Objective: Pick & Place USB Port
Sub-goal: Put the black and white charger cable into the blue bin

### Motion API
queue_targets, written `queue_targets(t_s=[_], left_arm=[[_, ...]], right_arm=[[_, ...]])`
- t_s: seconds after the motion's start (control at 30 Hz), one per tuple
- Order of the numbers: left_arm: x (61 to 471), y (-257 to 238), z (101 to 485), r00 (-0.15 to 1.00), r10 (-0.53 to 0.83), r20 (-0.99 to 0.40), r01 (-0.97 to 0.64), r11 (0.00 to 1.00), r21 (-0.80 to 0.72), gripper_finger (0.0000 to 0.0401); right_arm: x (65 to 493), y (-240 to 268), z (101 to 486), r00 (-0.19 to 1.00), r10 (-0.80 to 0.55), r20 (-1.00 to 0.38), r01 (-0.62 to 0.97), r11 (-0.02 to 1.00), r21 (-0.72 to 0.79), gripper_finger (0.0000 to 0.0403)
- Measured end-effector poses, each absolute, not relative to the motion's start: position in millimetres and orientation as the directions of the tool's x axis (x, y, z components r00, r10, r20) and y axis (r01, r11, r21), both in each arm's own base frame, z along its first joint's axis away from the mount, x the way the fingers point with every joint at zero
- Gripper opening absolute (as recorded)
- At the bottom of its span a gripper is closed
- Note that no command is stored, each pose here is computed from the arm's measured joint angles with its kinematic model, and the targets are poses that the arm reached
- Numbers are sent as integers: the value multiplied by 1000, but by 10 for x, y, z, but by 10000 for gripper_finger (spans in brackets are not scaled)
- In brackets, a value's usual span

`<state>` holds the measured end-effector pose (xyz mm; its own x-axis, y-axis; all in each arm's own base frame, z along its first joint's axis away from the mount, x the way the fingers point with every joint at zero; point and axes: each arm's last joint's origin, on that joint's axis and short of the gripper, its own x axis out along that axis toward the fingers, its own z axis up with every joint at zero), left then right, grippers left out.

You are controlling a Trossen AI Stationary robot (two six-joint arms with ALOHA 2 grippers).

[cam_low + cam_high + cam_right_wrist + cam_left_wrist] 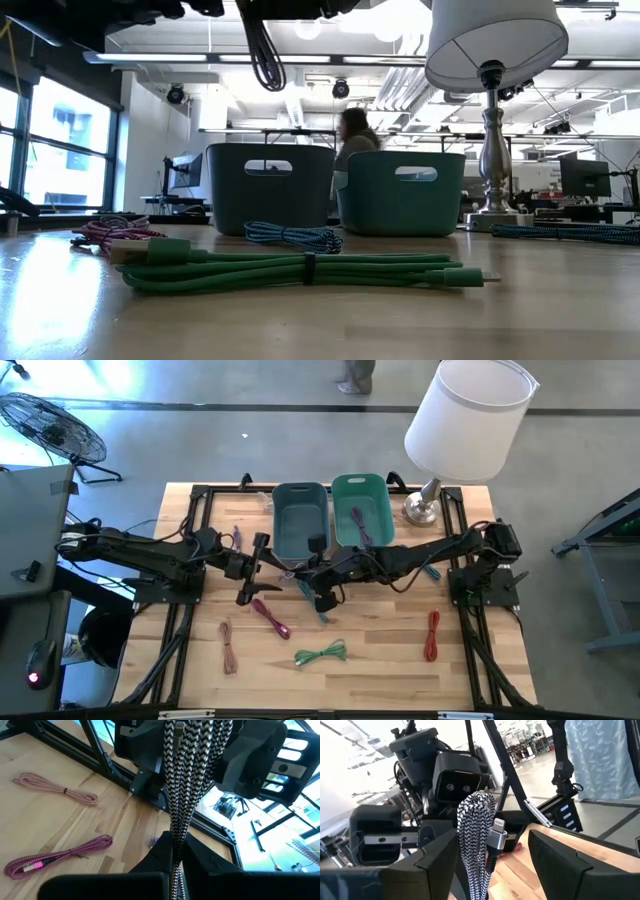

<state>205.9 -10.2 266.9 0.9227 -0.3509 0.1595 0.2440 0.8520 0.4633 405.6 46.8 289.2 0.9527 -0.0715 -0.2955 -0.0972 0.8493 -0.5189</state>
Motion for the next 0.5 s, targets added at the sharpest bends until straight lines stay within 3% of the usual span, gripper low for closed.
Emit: queue_targets(t_s=[0.5], left_arm=[[2099, -100, 2671, 920, -343, 190, 215, 846, 487, 234]], right_arm=[[4057, 451, 2889, 952, -69, -300, -101, 850, -517, 13]])
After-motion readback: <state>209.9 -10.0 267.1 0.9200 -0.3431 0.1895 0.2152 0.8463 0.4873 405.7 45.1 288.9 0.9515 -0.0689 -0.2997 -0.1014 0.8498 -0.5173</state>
